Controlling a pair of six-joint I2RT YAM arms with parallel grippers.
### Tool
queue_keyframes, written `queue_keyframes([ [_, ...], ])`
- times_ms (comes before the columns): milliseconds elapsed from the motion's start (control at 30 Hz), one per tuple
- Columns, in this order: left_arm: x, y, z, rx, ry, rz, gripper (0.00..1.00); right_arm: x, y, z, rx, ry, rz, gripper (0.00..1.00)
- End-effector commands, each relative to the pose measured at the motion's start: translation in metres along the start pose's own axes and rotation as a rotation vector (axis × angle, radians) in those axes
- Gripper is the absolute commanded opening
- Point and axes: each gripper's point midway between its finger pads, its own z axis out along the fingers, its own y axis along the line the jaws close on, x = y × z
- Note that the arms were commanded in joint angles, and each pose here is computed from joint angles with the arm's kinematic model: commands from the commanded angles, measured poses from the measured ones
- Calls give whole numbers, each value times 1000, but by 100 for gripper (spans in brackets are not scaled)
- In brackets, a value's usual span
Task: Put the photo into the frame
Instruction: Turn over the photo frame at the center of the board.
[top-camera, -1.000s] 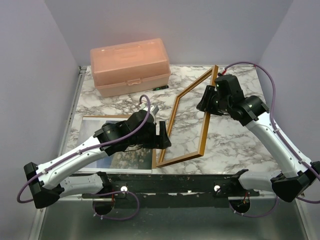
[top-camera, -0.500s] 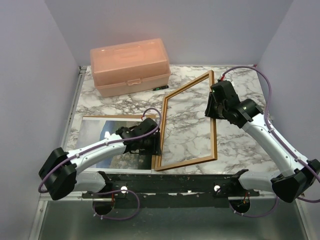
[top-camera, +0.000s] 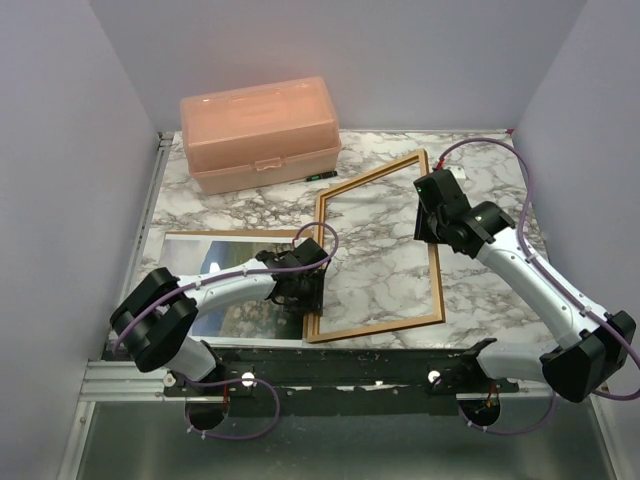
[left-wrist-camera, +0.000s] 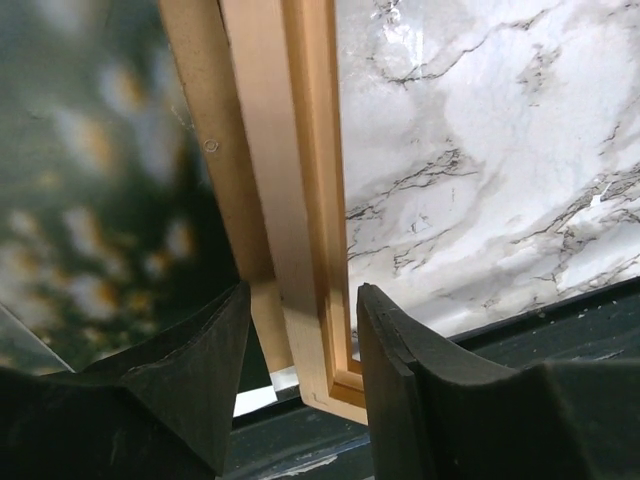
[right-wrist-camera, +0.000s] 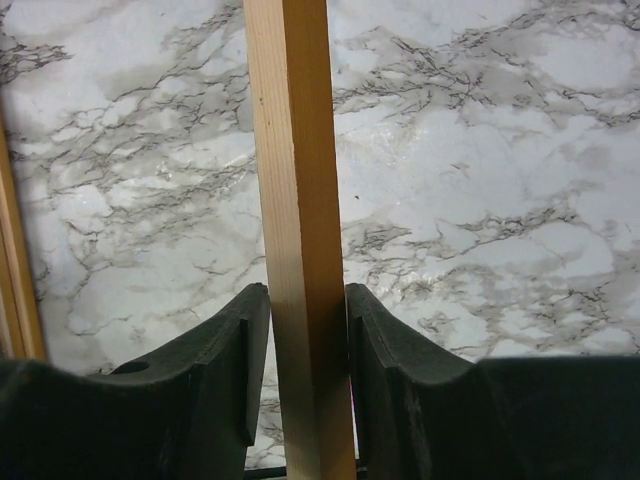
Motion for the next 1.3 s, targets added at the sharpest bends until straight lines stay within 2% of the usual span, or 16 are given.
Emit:
queue_keyframes([
  [0,-8,-2,5,-11,-8,16,46,-6,-2,8,32,-35,-10,43],
  [200,-2,0,13,1,8,-5,40,3,1,14,24,-4,-19,45],
  [433,1,0,17,1,23,-23,19,10,3,19,28,37,-35,52],
  [600,4,6,22,-38,42,-34,11,15,-1,23,71,65,-34,85],
  [700,6,9,22,-53,45,-53,11,18,-7,27,106,66,-37,96],
  [833,6,8,20,-54,48,-54,11,14,-11,23,139,70,-32,100],
  [1067,3,0,18,-31,50,-69,10,3,3,15,52,45,-4,100],
  [1267,-9,-22,10,36,31,-82,1,12,13,14,-15,73,6,100],
])
